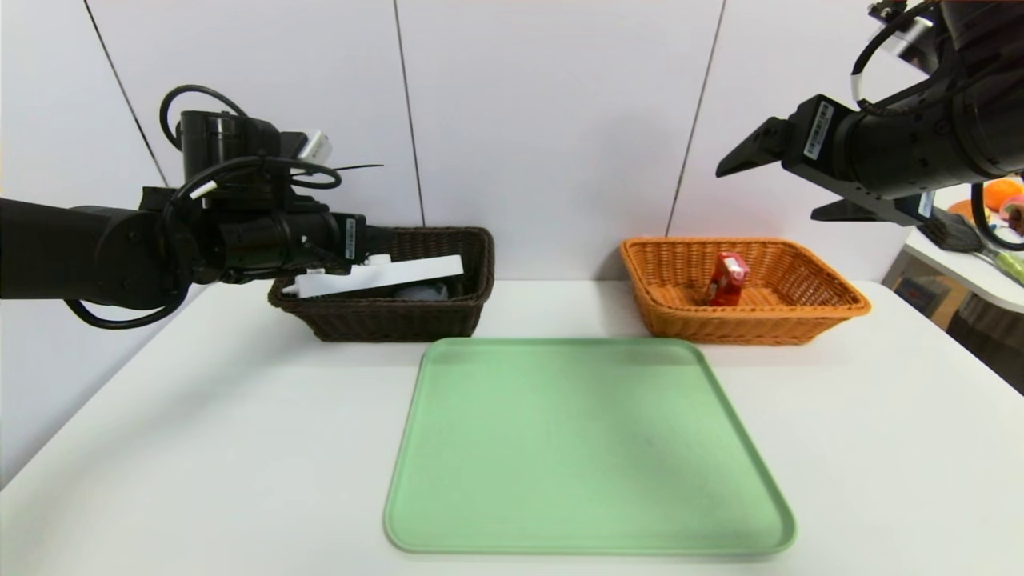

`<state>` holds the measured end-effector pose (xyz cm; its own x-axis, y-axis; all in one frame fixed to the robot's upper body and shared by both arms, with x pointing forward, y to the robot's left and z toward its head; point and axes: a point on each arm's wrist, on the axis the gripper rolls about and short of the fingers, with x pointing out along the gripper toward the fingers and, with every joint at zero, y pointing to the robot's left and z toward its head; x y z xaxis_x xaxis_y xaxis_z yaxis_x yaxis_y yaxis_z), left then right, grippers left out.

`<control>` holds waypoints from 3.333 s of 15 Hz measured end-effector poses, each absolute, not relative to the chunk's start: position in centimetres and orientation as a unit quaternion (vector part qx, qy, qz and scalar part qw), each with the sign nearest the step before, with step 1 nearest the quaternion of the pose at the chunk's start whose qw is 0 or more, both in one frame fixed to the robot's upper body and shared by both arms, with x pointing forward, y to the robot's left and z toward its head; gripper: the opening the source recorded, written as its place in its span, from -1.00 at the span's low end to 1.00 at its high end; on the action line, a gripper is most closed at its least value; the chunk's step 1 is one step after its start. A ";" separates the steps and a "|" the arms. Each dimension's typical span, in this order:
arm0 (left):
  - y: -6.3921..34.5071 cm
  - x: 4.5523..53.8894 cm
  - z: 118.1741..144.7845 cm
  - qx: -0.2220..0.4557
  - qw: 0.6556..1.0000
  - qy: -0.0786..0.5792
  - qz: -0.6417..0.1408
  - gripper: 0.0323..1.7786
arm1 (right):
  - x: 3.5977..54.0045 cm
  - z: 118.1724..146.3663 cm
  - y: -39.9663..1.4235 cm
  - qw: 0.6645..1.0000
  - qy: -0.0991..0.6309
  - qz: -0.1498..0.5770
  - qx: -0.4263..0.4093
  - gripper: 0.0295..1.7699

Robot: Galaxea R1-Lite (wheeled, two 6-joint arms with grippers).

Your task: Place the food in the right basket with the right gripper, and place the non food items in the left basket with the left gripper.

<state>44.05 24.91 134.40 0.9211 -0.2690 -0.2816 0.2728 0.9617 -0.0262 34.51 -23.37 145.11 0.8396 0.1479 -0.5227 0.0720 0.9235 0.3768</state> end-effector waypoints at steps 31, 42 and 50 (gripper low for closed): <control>29.1 30.0 137.3 0.104 0.990 0.085 -0.051 0.90 | 31.0 140.5 -27.0 0.924 0.352 0.053 -0.138 0.92; 33.2 20.7 134.5 0.123 0.990 0.062 0.037 0.90 | 22.2 138.7 -33.2 0.934 0.341 -0.057 -0.091 0.92; 33.5 16.8 132.1 0.152 0.979 0.135 0.028 0.90 | 16.8 134.9 -34.0 0.937 0.331 -0.068 -0.092 0.92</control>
